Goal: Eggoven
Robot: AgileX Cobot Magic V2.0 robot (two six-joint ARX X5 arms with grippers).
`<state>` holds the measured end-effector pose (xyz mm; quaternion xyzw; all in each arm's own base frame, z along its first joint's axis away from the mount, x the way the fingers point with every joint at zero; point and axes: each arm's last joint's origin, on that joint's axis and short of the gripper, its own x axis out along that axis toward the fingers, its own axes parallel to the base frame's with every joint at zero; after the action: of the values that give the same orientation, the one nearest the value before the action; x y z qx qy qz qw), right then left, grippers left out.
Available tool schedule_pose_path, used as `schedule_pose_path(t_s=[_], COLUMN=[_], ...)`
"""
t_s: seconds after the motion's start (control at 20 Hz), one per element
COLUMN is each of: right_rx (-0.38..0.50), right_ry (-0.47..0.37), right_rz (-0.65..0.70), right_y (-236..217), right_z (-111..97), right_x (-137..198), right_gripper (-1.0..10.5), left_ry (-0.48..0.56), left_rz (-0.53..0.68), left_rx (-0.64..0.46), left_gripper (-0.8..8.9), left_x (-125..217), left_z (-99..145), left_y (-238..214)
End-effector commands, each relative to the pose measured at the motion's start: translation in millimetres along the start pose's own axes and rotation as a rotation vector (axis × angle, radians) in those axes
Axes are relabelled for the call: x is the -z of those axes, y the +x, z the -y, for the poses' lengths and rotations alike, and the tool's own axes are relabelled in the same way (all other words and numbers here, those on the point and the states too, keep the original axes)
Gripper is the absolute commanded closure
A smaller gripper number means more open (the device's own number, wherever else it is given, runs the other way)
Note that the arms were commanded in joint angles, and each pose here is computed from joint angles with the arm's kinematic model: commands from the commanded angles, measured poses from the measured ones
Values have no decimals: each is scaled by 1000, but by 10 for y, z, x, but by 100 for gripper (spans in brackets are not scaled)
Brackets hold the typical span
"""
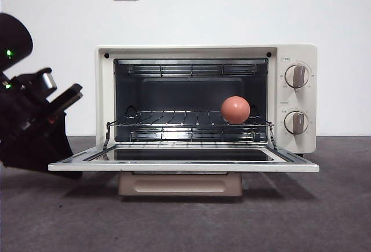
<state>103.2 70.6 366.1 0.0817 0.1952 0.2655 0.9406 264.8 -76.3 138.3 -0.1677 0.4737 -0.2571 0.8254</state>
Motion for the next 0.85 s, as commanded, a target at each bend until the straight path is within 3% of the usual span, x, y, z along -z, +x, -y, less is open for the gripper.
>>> schedule_pose_path(t_s=[0.05,0.55,0.85], right_rx=[-12,7,7], right_ry=[-7,-6,-1], right_rz=[33,33,31], right_y=[-62,-68,-66], right_z=[-19,-12,-12], right_x=[-38,-33,-32], right_gripper=[631,631,631], left_ry=[-2,-2,-6], left_rz=[-15,44,128], left_rx=[39,281,309], left_gripper=[807,807,807], left_x=[-1,-136,-252], left_z=[16,122,129], left_y=[48,8,-125])
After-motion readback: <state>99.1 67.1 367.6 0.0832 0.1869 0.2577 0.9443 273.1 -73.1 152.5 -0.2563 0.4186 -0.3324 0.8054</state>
